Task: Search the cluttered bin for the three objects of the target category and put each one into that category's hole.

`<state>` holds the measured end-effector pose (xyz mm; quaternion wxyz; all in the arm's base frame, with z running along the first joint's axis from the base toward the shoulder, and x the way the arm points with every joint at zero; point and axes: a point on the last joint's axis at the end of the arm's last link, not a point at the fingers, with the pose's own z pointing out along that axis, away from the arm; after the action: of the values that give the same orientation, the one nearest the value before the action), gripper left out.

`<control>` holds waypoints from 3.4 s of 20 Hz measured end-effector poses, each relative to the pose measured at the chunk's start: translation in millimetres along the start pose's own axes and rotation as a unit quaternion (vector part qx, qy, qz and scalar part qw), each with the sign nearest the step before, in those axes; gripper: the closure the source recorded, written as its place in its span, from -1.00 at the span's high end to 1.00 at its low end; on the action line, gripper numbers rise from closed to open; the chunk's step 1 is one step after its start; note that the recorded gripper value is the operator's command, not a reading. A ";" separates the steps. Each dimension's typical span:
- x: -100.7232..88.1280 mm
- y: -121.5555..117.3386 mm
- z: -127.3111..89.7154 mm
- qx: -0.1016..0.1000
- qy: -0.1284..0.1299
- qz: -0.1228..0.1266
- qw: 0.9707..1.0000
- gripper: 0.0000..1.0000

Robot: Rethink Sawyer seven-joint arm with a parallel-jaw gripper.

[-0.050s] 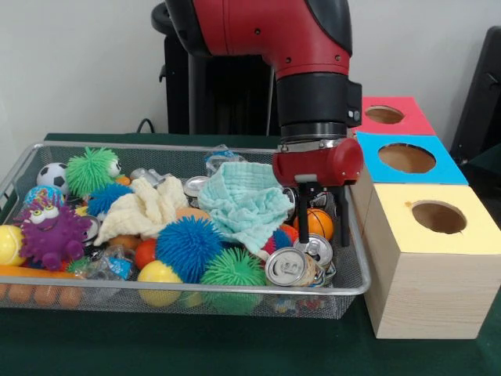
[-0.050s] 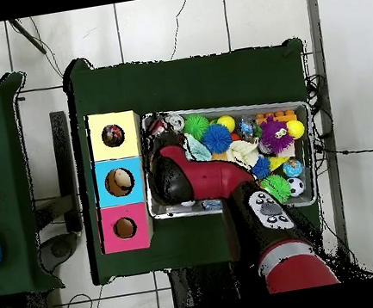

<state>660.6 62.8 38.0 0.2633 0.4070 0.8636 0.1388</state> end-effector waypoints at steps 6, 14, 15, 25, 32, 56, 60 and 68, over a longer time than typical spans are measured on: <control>26.6 -5.1 3.6 0.008 0.020 -0.004 1.000 1.00; 69.9 -5.5 7.5 0.026 0.035 -0.030 0.999 1.00; 72.0 -6.5 7.1 0.030 0.034 -0.032 0.998 1.00; 79.3 -14.0 2.7 0.052 0.021 -0.049 0.997 1.00; 67.3 -26.9 2.3 0.069 0.008 -0.041 0.997 1.00; 59.2 -74.1 12.2 0.127 -0.048 -0.097 0.986 1.00; 56.7 -73.2 16.1 0.115 -0.065 -0.106 0.986 1.00; 56.3 -80.6 22.8 0.113 -0.071 -0.111 0.985 1.00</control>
<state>592.9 56.2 -36.5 0.2902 0.3444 0.8927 -0.0195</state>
